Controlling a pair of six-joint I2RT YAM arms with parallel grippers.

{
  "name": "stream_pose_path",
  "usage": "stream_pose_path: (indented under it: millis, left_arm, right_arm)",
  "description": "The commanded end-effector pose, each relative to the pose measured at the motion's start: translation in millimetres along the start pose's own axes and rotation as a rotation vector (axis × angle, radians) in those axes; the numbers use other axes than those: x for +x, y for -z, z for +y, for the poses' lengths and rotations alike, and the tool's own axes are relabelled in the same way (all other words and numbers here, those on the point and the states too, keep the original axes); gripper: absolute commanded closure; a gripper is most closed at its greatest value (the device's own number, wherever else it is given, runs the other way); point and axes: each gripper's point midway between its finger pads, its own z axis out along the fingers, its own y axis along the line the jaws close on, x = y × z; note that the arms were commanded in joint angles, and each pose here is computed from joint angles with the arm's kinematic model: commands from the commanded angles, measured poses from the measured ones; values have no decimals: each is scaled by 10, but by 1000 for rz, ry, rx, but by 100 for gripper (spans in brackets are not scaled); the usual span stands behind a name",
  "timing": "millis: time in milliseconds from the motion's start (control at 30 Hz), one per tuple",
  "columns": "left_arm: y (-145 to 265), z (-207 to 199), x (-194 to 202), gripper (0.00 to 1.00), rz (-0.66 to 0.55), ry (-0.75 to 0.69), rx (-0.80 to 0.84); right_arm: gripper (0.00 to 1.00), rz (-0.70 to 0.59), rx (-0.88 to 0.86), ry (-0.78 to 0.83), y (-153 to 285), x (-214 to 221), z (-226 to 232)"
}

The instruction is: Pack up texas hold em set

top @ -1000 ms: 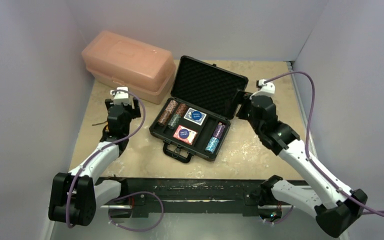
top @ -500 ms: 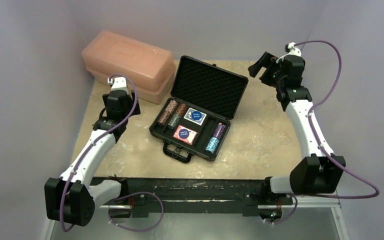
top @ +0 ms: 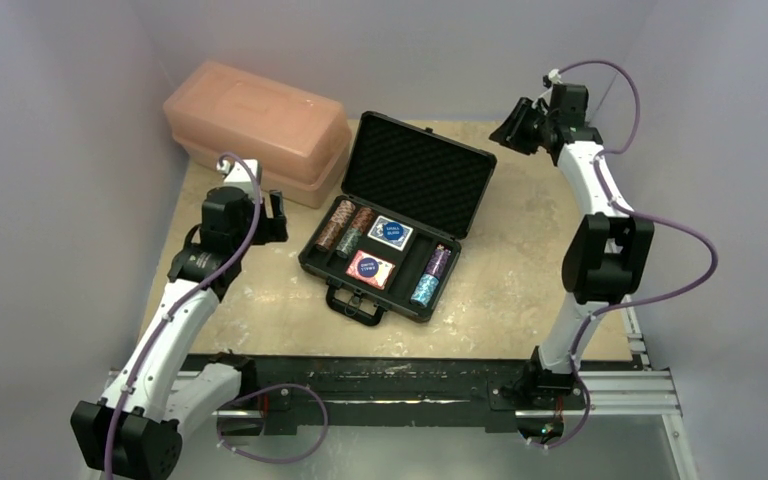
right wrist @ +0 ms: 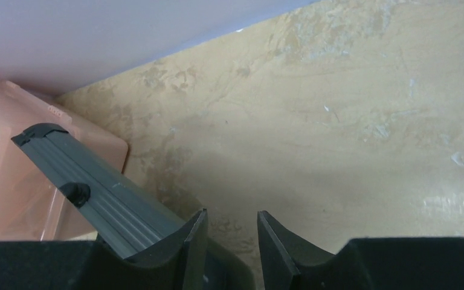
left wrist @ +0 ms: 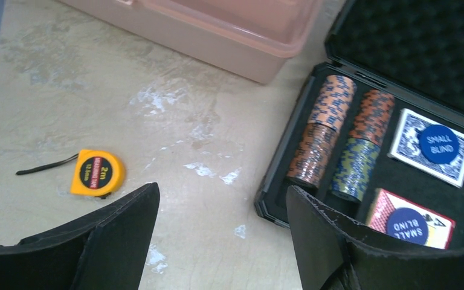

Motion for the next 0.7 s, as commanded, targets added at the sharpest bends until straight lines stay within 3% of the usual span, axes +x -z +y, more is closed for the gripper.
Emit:
stream_pose_path:
  millis: [0,233,533,667]
  left_arm:
    - [97,-238,20,24,-4,-65,105]
    - [169,-369,-13,25,-21,-91,164]
    - [270,-729,11,30,-16,-135,374]
    - [263,-778,17,32,-10,-133,396]
  right_arm:
    - [62,10,-96,82,26,-242,245]
    - [66,180,-139,100,-216,81,138]
    - [67,252,-215,118,-187,275,198]
    - [67,257,-251,134,-121,303,266]
